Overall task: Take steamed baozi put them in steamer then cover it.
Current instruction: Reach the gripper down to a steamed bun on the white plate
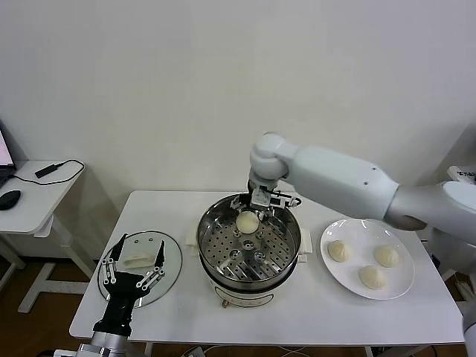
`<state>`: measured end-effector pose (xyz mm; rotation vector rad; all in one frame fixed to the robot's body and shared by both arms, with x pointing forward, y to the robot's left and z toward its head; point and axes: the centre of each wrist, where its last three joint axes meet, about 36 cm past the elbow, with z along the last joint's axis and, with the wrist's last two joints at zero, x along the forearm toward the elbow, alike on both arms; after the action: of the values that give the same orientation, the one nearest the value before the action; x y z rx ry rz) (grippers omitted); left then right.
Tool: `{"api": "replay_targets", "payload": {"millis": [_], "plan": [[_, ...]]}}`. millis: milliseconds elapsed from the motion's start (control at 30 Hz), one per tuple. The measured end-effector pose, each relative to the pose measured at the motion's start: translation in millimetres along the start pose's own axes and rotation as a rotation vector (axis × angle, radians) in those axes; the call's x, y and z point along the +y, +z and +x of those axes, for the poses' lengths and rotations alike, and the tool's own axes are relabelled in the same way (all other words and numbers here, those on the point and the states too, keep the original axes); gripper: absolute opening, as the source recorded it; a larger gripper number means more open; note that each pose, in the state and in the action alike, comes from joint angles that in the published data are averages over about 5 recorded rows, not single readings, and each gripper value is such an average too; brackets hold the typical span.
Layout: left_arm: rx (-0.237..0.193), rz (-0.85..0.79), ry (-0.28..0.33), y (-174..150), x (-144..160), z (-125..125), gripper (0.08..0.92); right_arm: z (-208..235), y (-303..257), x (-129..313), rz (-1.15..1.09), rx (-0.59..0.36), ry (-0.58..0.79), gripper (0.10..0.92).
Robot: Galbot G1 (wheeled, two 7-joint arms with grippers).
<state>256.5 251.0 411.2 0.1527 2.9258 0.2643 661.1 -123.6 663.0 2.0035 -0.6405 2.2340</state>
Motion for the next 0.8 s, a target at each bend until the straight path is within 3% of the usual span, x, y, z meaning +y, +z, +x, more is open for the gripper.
{"api": "replay_targets", "payload": {"millis": [200,367,600,800], "plan": [[-0.012,0.006,0.015,-2,-3,-4,0.823,54,38,68,-0.295,-0.009,0.01,0.823],[-0.017,0.015,0.031,-3,-7,-4,0.823,62,56,138,-0.548,-0.031,0.004,0.823],[-0.019,0.018,0.041,-5,-9,-4,0.823,18,64,232,-0.863,-0.065,0.03,0.823],[-0.015,0.022,0.039,-6,-10,-3,0.823,-28,60,282,-1.033,-0.063,0.039,0.823]]}}
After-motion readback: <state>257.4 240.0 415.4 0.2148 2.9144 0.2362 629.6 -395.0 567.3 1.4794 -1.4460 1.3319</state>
